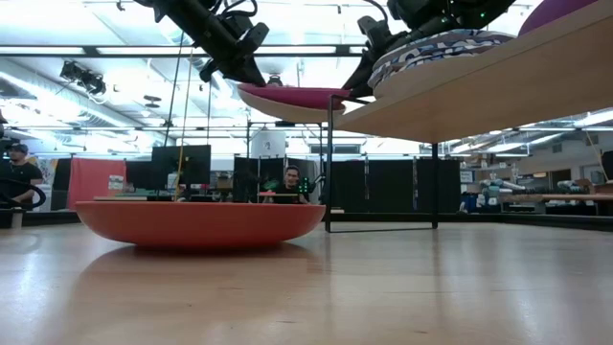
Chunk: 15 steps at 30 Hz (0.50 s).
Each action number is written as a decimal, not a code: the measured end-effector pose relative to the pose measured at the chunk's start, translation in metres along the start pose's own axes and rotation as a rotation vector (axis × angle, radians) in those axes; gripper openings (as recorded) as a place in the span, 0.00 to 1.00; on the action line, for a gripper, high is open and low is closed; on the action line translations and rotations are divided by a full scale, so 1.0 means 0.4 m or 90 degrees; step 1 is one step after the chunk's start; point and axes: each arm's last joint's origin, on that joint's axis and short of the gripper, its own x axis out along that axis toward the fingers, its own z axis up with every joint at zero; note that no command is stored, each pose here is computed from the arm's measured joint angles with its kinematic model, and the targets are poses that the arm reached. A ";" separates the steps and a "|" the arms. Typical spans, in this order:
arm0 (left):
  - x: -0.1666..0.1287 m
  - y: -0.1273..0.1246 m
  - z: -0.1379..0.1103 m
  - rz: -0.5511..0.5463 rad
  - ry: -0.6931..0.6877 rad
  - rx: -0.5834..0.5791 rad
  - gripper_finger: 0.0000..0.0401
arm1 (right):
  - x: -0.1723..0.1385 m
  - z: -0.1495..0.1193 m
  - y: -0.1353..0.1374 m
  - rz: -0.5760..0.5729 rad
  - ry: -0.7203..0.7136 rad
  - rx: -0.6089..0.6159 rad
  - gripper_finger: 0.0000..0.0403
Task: Place and stack plates onto a shelf
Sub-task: Stack the pink plate on top of the purple plate on the shelf
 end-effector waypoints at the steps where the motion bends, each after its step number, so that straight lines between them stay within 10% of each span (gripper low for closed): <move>1: 0.000 0.000 0.000 0.000 0.000 0.000 0.03 | 0.000 0.000 0.000 -0.001 -0.001 0.000 0.19; 15: -0.003 -0.010 -0.002 -0.004 0.000 0.004 0.03 | 0.000 0.003 -0.006 -0.053 -0.027 0.031 0.12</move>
